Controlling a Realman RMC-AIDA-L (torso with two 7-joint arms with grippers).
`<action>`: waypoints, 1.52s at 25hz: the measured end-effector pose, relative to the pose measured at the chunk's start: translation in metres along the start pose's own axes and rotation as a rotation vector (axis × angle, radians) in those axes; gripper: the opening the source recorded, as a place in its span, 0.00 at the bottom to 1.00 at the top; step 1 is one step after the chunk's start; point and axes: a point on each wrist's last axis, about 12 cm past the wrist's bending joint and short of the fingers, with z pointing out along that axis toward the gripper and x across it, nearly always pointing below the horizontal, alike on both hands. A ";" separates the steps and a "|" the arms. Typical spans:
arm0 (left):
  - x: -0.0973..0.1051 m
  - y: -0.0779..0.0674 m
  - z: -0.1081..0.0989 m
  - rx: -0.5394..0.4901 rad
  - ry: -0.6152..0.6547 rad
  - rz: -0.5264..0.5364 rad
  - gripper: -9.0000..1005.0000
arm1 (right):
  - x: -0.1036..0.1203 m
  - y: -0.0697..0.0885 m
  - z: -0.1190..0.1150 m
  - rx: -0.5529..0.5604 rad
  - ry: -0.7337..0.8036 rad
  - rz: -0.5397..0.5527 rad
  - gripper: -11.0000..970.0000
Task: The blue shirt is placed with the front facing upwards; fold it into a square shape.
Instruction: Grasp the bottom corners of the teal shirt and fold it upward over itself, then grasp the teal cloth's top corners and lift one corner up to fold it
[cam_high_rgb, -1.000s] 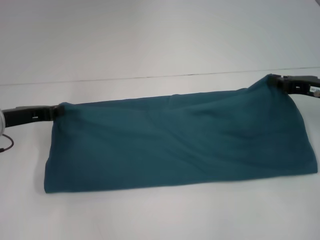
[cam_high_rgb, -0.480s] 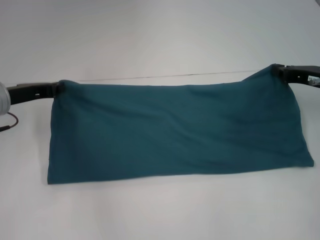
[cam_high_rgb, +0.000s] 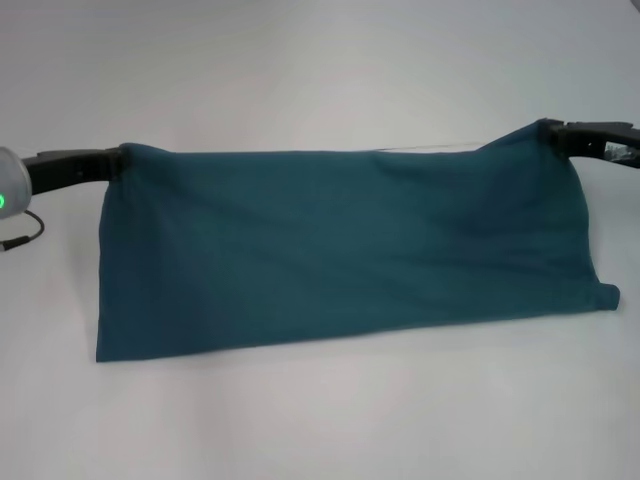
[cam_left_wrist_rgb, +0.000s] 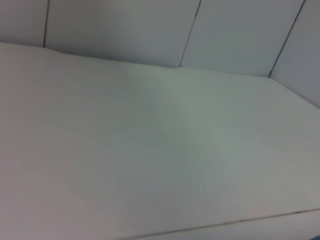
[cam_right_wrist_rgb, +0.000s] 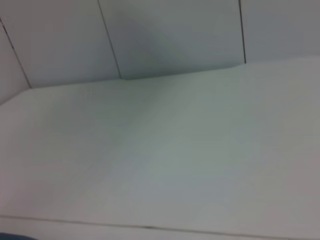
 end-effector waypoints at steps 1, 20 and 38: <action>0.002 -0.001 0.002 -0.004 0.006 0.001 0.11 | 0.002 0.001 0.001 0.003 0.005 -0.002 0.10; 0.029 -0.015 0.019 -0.090 0.010 0.031 0.12 | 0.020 0.005 0.018 0.159 0.048 -0.046 0.16; 0.035 0.011 -0.035 0.015 -0.111 -0.138 0.69 | 0.033 -0.028 -0.040 0.125 -0.033 0.076 0.72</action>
